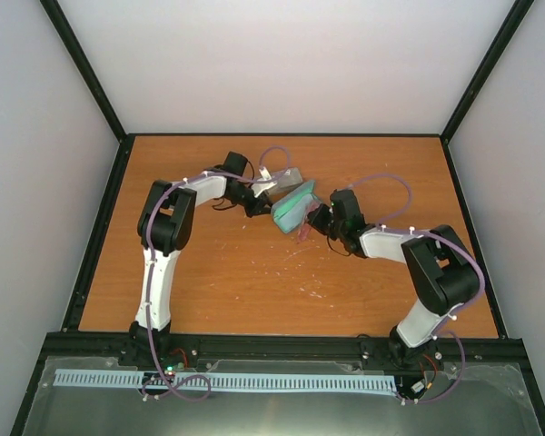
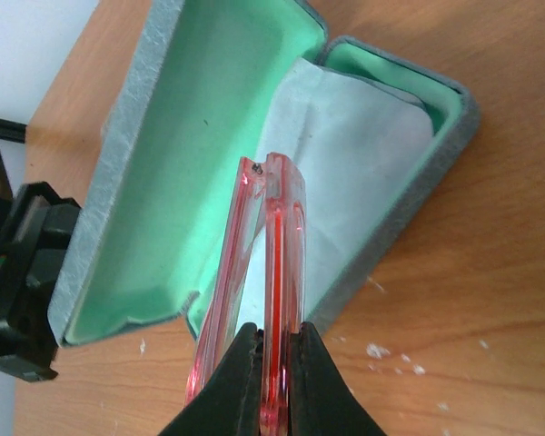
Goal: Organize the sunglasses
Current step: Adjust the sunglasses case at the center of the board, then place the sunglasses in the sunglasses case, then close the sunglasses case at the center of the board, then reset both arms
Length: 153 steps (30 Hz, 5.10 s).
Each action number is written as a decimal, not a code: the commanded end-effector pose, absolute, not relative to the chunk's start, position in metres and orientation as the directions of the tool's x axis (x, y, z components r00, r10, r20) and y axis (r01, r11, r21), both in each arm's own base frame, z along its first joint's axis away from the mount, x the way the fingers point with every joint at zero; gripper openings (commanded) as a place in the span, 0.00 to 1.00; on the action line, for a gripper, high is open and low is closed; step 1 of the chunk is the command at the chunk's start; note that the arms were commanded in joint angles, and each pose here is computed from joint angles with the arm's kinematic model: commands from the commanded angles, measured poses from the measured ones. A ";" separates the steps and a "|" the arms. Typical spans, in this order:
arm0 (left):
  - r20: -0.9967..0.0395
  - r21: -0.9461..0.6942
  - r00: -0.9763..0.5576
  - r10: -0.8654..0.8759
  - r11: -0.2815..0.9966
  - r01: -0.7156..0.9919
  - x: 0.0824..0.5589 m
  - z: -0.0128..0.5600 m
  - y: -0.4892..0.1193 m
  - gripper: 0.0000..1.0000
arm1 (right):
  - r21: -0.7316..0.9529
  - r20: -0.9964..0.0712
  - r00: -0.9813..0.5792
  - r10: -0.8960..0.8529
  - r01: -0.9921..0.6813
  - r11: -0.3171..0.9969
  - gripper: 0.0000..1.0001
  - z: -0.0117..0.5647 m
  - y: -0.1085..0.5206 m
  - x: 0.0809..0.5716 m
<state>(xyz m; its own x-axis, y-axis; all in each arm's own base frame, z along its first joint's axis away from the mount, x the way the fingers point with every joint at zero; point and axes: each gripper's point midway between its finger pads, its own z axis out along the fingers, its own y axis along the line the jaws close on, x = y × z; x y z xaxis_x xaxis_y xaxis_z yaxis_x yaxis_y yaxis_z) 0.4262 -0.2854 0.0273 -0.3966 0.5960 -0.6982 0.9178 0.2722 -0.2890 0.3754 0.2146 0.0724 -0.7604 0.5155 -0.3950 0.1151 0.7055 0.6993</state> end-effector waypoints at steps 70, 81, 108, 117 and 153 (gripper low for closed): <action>-0.714 -0.322 -0.395 0.578 0.230 0.918 0.406 0.029 -0.297 0.07 | 0.649 -0.417 -0.752 0.510 0.147 0.747 0.41 0.055 0.210 0.446; -0.716 -0.320 -0.393 0.577 0.230 0.919 0.405 0.031 -0.297 0.07 | 0.633 -0.442 -0.741 0.506 0.142 0.761 0.22 0.068 0.204 0.443; -0.784 -0.257 -0.307 0.539 0.169 0.952 0.429 0.088 -0.344 0.06 | 0.608 -0.310 -0.799 0.515 0.250 0.754 0.04 0.003 0.191 0.428; -0.771 -0.288 -0.317 0.552 0.141 0.947 0.424 0.070 -0.362 0.06 | 0.625 -0.312 -0.805 0.504 0.226 0.748 0.04 0.004 0.195 0.424; -0.808 0.018 -0.436 0.395 0.757 0.653 0.427 0.233 -0.085 0.99 | 0.292 -0.484 -0.765 0.425 0.317 0.902 0.42 0.130 -0.001 0.331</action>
<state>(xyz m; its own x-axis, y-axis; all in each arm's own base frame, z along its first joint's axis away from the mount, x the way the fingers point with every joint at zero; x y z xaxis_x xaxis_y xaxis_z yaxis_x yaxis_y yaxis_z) 0.4410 -0.1589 0.2535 -0.3072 0.3998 -0.8636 0.8121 0.5833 -0.0189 0.3711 0.0060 0.1342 -0.6644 0.5198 -0.5370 0.3499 0.8513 0.3911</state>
